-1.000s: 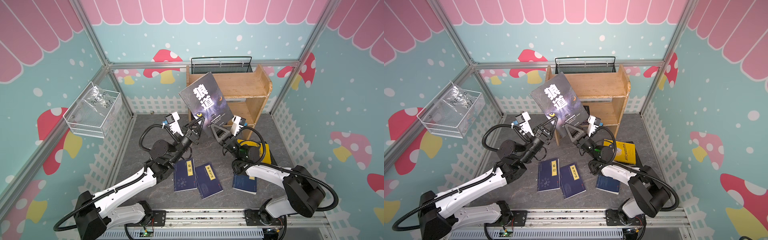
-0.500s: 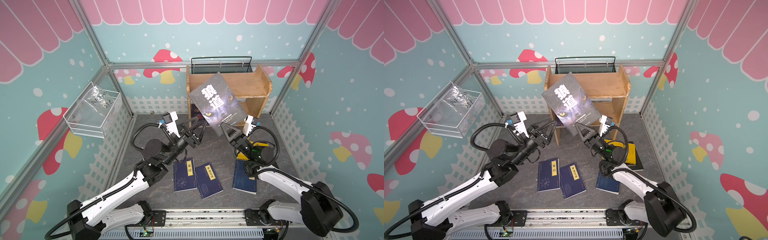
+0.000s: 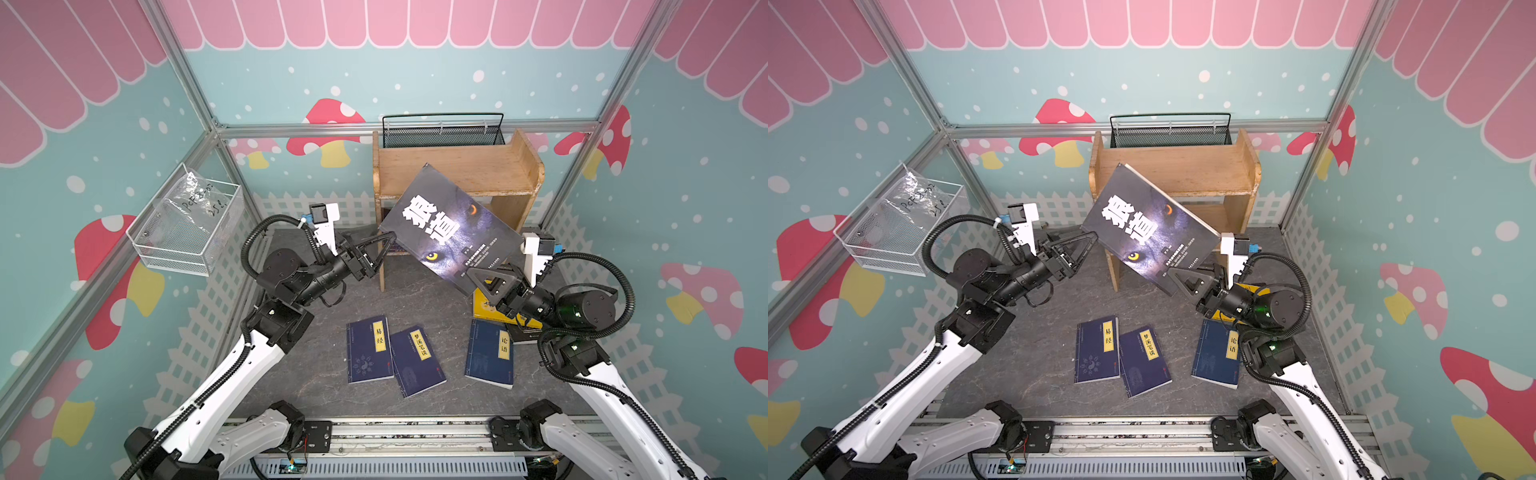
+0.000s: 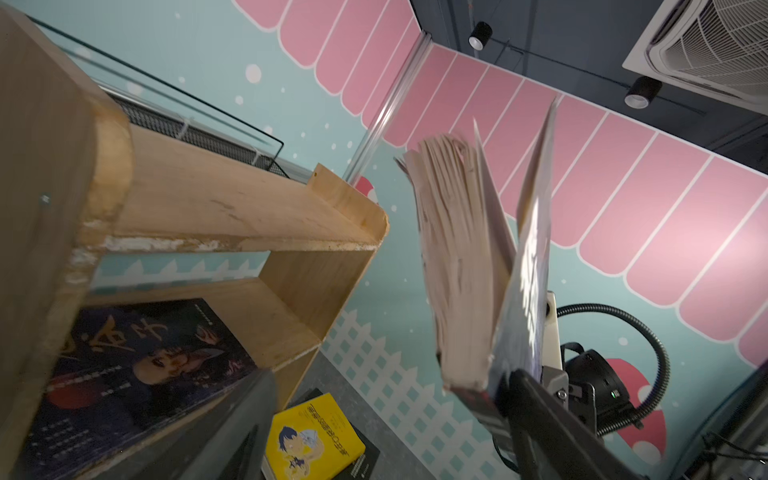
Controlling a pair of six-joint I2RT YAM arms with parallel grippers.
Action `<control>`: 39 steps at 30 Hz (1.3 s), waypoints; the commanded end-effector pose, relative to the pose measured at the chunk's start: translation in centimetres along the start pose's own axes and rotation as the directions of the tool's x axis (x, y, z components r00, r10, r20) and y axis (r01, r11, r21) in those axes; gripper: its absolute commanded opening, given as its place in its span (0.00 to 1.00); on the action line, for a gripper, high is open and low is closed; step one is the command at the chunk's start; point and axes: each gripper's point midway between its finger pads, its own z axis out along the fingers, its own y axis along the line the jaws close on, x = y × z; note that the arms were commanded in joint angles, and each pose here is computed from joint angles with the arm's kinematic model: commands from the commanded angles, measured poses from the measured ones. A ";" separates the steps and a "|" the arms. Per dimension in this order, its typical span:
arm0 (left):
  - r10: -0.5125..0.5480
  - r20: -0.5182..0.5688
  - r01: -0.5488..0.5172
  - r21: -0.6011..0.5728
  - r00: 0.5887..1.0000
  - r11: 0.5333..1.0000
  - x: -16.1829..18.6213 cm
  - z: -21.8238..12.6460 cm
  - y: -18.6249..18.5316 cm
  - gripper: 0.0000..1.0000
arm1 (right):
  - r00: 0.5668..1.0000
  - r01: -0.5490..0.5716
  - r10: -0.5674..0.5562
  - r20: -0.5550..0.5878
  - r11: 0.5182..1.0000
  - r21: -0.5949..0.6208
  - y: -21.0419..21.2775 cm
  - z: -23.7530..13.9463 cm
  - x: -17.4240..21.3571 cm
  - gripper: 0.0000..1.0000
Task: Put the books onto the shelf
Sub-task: 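Carry the wolf-cover book with both grippers and tilt it onto the bottom shelf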
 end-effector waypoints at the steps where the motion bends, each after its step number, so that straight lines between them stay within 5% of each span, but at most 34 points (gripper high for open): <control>1: -0.018 -0.023 0.022 0.199 1.000 0.980 -0.1 -0.3 -3.6 0.88 | 0.999 0.006 -0.007 -0.037 1.000 -0.021 0.2 0.1 0.4 0.00; 6: -0.025 -0.013 0.027 0.258 1.000 0.966 -0.1 -0.5 -4.4 0.77 | 0.998 -0.049 0.047 -0.039 0.998 -0.040 -0.7 0.5 0.9 0.00; 12: -0.049 0.014 0.045 0.210 0.999 0.977 0.1 -0.8 -3.3 0.22 | 0.995 -0.092 0.092 -0.026 0.996 0.008 -2.6 0.6 1.5 0.02; 16: -0.099 0.029 0.093 0.166 0.995 0.982 0.8 -0.6 -1.6 0.03 | 0.989 -0.146 0.146 -0.009 0.989 0.038 -4.3 0.4 2.3 0.03; 18: -0.142 0.043 0.134 0.149 0.989 0.980 1.4 -0.5 -0.7 0.00 | 0.983 -0.183 0.183 0.010 0.980 0.075 -5.7 0.2 2.9 0.13; 20: -0.186 0.057 0.179 0.112 0.981 0.977 2.2 -0.4 0.4 0.00 | 0.976 -0.219 0.214 0.043 0.964 0.153 -7.7 -0.5 3.8 0.34; 23: -0.241 0.094 0.238 0.043 0.966 0.970 3.7 -0.3 2.1 0.00 | 0.971 -0.239 0.213 0.110 0.892 0.384 -12.6 -2.8 5.7 0.57; 29: -0.295 0.185 0.316 -0.094 0.937 0.944 5.1 0.6 5.1 0.00 | 0.980 -0.189 0.104 0.168 0.746 0.638 -16.2 -7.6 7.0 0.73; 39: -0.350 0.321 0.414 -0.159 0.880 0.896 3.5 4.5 9.4 0.00 | 0.986 -0.152 0.059 0.155 0.692 0.706 -16.9 -9.3 7.5 0.78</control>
